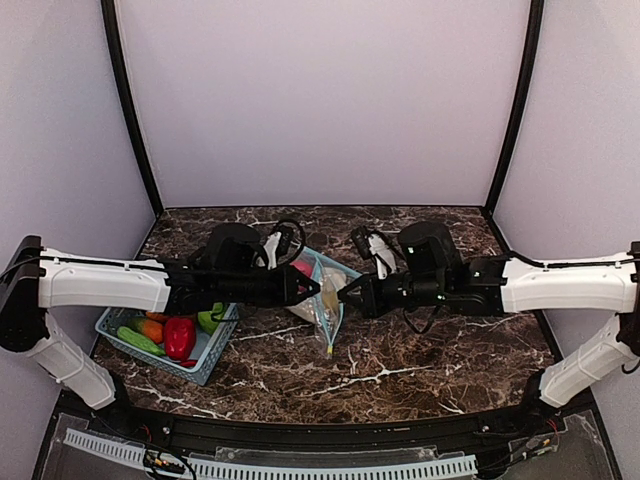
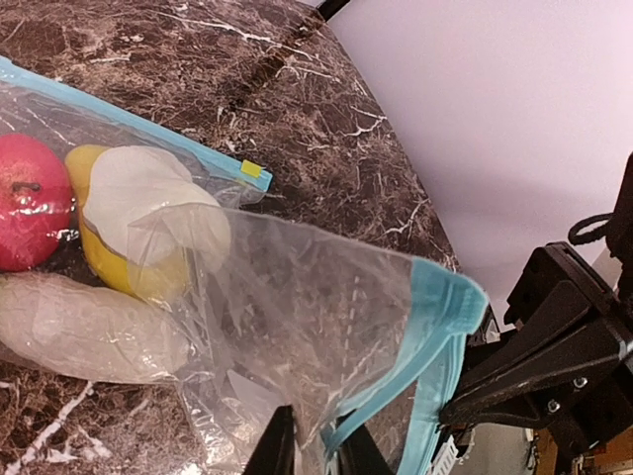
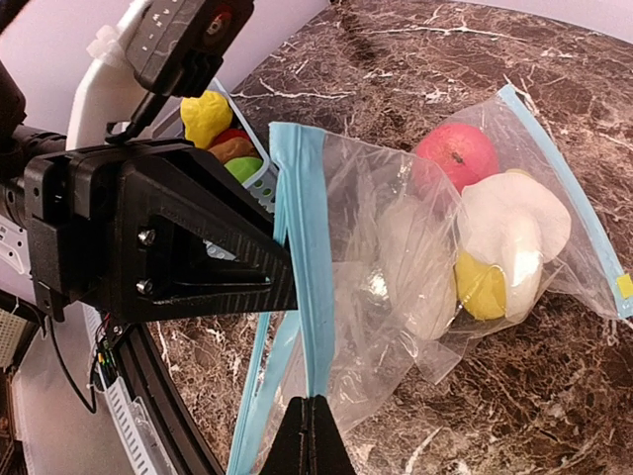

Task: Place the food in the zip-top bag and seal the zipper
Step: Open the zipper food storage bag at the center of the board.

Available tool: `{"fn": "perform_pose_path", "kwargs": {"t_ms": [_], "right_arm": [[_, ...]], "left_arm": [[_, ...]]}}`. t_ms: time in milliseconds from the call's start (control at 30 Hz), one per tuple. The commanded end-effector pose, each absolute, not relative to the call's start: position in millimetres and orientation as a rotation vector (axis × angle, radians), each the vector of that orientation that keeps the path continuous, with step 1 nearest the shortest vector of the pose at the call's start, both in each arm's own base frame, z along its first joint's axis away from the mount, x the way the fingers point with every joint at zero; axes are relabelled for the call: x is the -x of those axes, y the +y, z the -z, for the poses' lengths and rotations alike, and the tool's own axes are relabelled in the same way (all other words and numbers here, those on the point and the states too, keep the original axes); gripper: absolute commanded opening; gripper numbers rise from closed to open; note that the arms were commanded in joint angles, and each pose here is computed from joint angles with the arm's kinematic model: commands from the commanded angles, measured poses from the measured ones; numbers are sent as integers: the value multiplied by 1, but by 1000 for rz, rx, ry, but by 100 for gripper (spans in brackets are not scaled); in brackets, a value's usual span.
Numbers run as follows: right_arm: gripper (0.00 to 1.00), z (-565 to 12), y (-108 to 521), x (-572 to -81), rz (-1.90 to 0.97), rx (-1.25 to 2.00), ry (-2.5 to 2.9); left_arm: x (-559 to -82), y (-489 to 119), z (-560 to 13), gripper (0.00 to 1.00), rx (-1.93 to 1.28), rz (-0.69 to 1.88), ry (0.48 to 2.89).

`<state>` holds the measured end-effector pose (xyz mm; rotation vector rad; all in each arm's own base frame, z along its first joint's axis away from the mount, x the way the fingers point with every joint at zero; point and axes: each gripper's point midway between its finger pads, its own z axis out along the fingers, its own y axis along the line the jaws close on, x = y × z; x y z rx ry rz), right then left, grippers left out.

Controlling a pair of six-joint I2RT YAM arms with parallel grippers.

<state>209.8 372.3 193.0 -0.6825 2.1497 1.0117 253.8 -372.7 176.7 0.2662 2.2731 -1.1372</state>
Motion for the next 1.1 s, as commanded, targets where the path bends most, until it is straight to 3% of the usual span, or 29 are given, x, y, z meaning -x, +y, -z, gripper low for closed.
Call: {"fn": "perform_pose_path", "kwargs": {"t_ms": [0, 167, 400, 667, 733, 867, 1067], "right_arm": [[0, -196, 366, -218, -852, 650, 2169], [0, -194, 353, -228, -750, 570, 2205], [0, -202, 330, -234, -629, 490, 2239], [0, -198, 326, -228, -624, 512, 2273], [8, -192, 332, -224, -657, 524, 2289], [35, -187, 344, -218, -708, 536, 2290], [51, -170, 357, -218, -684, 547, 2330]], "left_arm": [[-251, -368, -198, 10, -258, 1170, 2207], [-250, -359, -191, 1, -259, 1107, 2236], [-246, -363, -191, 1, -363, 1082, 2252], [-243, -392, -213, 1, -408, 1273, 2175], [-245, -395, -212, 1, -387, 1293, 2171], [-245, -396, -206, 1, -361, 1301, 2179], [-243, -392, -202, 1, -341, 1309, 2181]]}}
